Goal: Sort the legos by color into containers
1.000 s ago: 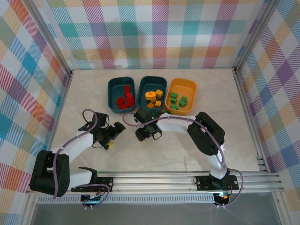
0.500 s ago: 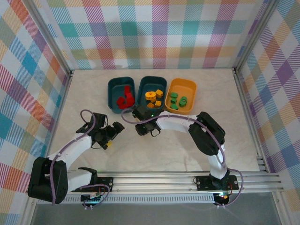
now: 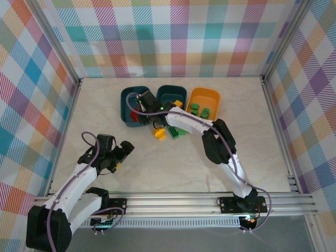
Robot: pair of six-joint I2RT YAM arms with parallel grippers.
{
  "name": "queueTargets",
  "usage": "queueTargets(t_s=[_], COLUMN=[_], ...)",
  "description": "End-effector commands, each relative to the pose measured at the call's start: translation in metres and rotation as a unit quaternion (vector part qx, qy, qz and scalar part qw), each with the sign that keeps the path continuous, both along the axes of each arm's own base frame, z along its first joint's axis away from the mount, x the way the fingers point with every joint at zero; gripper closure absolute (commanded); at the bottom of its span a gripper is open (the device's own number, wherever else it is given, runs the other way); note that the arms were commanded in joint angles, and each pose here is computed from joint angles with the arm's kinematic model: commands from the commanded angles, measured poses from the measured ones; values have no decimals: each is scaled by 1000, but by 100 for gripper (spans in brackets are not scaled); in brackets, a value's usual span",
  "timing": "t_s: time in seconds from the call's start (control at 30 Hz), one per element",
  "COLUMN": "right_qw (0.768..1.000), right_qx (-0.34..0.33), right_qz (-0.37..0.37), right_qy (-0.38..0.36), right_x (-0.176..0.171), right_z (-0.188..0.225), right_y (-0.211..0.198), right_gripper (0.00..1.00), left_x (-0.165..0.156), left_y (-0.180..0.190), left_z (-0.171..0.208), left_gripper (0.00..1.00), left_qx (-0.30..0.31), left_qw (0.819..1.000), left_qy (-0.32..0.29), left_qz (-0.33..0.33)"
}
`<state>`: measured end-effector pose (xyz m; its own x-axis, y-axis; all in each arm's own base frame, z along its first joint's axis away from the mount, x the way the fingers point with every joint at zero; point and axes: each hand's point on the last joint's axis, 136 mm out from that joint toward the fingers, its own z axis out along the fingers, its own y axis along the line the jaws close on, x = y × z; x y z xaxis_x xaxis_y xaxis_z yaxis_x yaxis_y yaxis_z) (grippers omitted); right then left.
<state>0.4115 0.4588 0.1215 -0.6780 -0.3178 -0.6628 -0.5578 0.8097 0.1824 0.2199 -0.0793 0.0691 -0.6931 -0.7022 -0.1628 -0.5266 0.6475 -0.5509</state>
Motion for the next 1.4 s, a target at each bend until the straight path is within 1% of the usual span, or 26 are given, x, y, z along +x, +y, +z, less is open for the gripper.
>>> queueTargets(t_s=[0.0,0.03,0.07,0.1,0.2,0.27,0.33,0.43,0.57,0.63,0.8,0.97,1.17,1.37], right_qw=[1000,1000,1000,1000,1000,1000,1000,1000,999,998,996,993,991,990], right_qx=[1,4,6,4,6,8,9,-8,-43,-52,-71,-88,-110,-120], right_qz=[-4,-4,-3,-3,-2,-5,-3,-8,-19,-22,-9,-10,-15,-18], right_qy=[13,14,14,15,9,-5,-19,-22,9,27,59,76,79,77], right_x=[16,20,23,26,28,24,15,-3,-36,-50,-76,-79,-68,-59], right_z=[0,2,4,5,19,33,44,43,13,2,-24,-45,-64,-72], right_y=[3,5,7,9,10,5,-2,-22,-60,-72,-85,-87,-81,-75], right_gripper=[66,64,60,51,36,33,33,34,36,36,32,28,23,22], left_x=[-11,-11,-12,-12,-11,-9,-7,-4,-2,0,9,19,25,26], left_y=[4,3,3,3,0,-2,-3,-4,-4,-6,-15,-30,-34,-32], left_z=[-2,-1,-1,-1,-1,0,1,1,-2,-3,-2,-3,1,5], left_gripper=[0,0,0,0,0,0,0,0,0,0,0,0,0,0], left_qx=[4,3,2,2,-3,-8,-9,-9,-9,-11,-32,-61,-58,-51], left_qw=[1000,1000,1000,1000,1000,1000,1000,1000,1000,1000,999,997,997,997], left_qy=[5,1,0,-1,-4,-7,-8,-11,-10,-11,-14,-8,-4,-7], left_qz=[-1,-2,-3,-5,-11,-15,-17,-19,-20,-22,-31,-46,-59,-60])
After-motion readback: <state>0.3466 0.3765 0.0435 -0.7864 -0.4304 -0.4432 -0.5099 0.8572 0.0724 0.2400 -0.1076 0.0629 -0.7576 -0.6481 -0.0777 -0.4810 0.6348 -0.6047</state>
